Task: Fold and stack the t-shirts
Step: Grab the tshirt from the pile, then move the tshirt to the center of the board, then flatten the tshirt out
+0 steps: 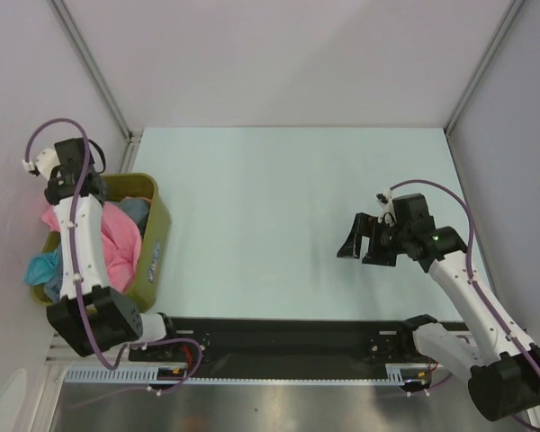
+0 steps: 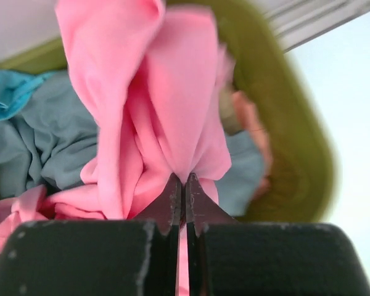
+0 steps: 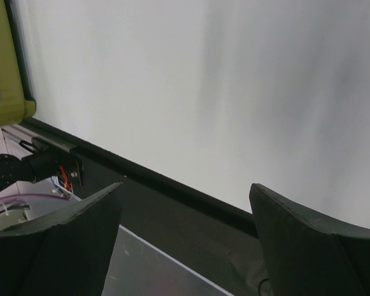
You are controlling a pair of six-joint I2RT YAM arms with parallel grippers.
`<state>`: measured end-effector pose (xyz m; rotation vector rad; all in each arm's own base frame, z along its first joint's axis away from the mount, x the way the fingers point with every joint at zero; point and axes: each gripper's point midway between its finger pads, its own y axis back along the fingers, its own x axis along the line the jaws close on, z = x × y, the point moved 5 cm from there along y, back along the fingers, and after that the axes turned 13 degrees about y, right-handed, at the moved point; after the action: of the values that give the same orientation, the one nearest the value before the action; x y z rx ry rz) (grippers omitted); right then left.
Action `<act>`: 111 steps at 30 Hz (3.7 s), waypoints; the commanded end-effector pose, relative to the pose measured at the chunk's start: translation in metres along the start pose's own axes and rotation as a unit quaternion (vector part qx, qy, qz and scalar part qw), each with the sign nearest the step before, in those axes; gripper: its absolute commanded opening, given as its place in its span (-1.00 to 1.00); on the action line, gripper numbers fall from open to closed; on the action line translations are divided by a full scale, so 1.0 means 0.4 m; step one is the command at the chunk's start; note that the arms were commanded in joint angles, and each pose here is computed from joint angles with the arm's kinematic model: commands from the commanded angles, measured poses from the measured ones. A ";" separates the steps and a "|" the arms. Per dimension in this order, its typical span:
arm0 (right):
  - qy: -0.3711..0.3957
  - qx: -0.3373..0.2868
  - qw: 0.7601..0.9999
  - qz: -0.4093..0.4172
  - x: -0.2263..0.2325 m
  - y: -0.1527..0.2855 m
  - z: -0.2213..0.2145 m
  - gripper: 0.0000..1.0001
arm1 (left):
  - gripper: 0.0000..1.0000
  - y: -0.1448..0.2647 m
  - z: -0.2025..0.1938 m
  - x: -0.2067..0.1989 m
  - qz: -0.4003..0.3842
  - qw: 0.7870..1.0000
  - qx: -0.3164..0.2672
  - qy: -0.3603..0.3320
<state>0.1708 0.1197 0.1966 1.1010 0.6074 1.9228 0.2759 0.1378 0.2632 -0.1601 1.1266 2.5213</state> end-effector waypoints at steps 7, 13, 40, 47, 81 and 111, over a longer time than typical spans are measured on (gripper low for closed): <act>0.042 -0.007 0.999 -0.001 0.035 0.010 0.043 0.79 | -0.99 0.361 0.211 -0.070 -0.221 0.965 -0.095 0.102; 0.011 0.002 1.000 -0.005 0.029 0.009 0.021 0.79 | -0.99 0.662 0.213 -0.252 -0.502 0.860 -0.085 0.041; -0.138 -0.062 0.985 -0.076 -0.107 -0.099 0.204 0.27 | 0.50 0.425 -0.688 -0.222 -0.441 0.743 0.273 -0.423; -0.159 -0.043 0.980 -0.113 -0.205 -0.226 0.358 0.34 | 0.42 0.231 -0.705 -0.204 -0.343 0.790 0.317 -0.396; -0.183 -0.037 0.967 -0.174 -0.335 -0.528 0.613 -1.00 | -0.99 0.215 -0.662 -0.150 -0.367 0.806 0.323 -0.334; -0.075 -0.372 0.904 -0.195 -0.108 0.386 0.786 -1.00 | -0.99 0.392 -0.383 0.076 -0.435 0.875 0.140 -0.159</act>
<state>0.4054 0.0158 0.4156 0.6665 0.0184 1.5119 0.1763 -0.0672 0.2242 -0.0171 1.0589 1.5006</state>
